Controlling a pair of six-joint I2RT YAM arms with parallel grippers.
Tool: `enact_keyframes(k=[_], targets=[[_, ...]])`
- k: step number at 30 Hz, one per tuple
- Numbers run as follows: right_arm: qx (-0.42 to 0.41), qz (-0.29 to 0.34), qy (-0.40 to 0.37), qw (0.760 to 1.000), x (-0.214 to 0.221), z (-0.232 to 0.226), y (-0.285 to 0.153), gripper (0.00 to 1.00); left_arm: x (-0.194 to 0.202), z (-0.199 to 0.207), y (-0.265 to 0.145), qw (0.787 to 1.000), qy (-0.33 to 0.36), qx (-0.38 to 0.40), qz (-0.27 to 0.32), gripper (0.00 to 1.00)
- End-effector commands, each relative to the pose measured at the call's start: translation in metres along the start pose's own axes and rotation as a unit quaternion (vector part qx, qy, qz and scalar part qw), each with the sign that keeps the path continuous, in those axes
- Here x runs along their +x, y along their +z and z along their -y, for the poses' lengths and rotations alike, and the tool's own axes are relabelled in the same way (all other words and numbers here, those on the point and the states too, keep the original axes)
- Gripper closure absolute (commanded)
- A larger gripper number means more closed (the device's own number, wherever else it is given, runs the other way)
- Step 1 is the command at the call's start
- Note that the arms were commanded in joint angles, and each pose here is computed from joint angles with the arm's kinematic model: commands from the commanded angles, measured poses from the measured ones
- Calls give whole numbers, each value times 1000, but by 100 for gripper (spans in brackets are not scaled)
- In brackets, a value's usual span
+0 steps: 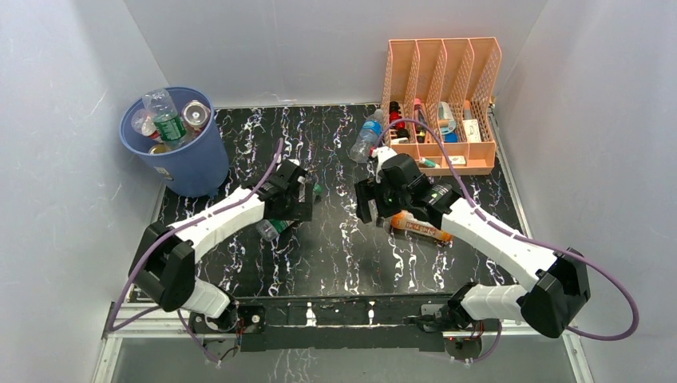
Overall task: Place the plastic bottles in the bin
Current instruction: Adjust the plastic bottle at the center of the board, then pick up the plastic bottle at the center of the board.
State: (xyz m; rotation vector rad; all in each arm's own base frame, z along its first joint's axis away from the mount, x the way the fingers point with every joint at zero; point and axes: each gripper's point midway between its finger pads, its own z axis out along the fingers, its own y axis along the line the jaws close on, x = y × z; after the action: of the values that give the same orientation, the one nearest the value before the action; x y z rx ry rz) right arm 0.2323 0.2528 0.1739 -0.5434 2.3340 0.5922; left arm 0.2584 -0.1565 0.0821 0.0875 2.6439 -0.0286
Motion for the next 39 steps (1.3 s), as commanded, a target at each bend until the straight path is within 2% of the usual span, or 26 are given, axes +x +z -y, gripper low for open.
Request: enact_keyframes(k=[1,3,6,11,20,23,30,39], targets=[[92,-42,-34,994,23,38,-17,2,-23,-4,-8,999,28,-36,29,6],[81,-40,-29,996,25,34,-16,2,-29,-13,-4,996,43,-64,37,5],[65,-29,-25,997,25,29,-17,2,-29,-18,4,994,61,-94,17,5],[76,-31,-25,996,27,34,-18,2,-27,-19,12,992,70,-103,9,5],[188,-64,-13,980,37,91,-8,2,-22,-14,27,992,79,-101,-11,4],[210,-78,-30,974,36,109,-2,2,-12,-12,30,992,80,-94,-27,5],[178,-124,-64,974,54,121,22,2,5,-5,28,995,73,-64,-35,5],[153,-191,-66,967,87,123,46,3,7,5,21,996,75,-44,-32,5]])
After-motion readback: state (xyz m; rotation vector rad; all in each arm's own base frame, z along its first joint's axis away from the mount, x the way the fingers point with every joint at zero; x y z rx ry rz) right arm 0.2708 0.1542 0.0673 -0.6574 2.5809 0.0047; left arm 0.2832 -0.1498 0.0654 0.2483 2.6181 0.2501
